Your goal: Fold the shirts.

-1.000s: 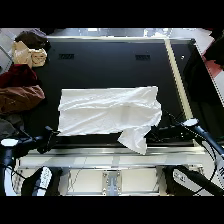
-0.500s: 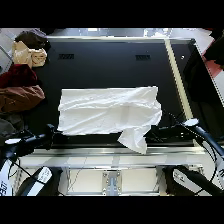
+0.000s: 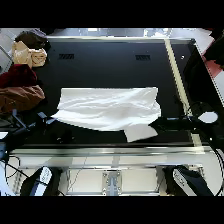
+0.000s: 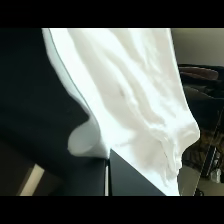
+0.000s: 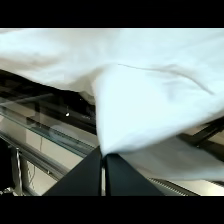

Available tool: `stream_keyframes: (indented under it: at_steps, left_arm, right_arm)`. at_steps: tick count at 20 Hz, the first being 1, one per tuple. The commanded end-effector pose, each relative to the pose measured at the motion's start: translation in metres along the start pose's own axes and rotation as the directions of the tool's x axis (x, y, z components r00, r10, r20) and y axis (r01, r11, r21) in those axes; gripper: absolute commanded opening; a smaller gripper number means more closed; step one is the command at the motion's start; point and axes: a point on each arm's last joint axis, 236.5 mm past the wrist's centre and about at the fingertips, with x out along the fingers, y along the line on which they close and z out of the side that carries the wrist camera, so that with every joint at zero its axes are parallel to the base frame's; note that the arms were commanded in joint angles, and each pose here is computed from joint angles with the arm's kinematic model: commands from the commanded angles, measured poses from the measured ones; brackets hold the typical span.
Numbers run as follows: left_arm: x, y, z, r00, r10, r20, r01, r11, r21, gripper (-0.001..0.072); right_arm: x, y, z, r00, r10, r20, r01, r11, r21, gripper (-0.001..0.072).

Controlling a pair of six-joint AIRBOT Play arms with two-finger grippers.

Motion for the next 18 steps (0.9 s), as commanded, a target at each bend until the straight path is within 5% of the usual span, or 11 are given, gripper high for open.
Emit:
stream_keyframes:
  at_steps: [1, 7, 13, 18]
  left_arm:
    - [-0.026, -0.047, -0.002, 0.998, -0.063, 0.030, 0.057, 0.987, 0.150, 0.0009]
    - [-0.008, -0.024, -0.005, 0.997, 0.072, 0.013, -0.073, 0.973, 0.218, 0.0007]
    - [0.059, -0.034, 0.066, 0.977, 0.213, 0.028, -0.208, 0.907, 0.366, 0.0007]
    - [0.139, -0.049, 0.099, 0.963, 0.260, -0.068, -0.205, 0.875, 0.440, 0.0007]
  right_arm:
    - [-0.037, 0.026, 0.010, 0.995, -0.046, 0.092, 0.053, 0.996, -0.071, 0.0011]
    - [-0.029, 0.004, 0.049, 0.980, -0.087, 0.177, 0.091, 0.996, -0.016, 0.0010]
    - [-0.015, -0.044, 0.132, 0.940, -0.169, 0.296, 0.164, 0.986, 0.043, 0.0009]
    - [0.038, -0.060, 0.187, 0.953, -0.176, 0.247, 0.181, 0.984, 0.003, 0.0009]
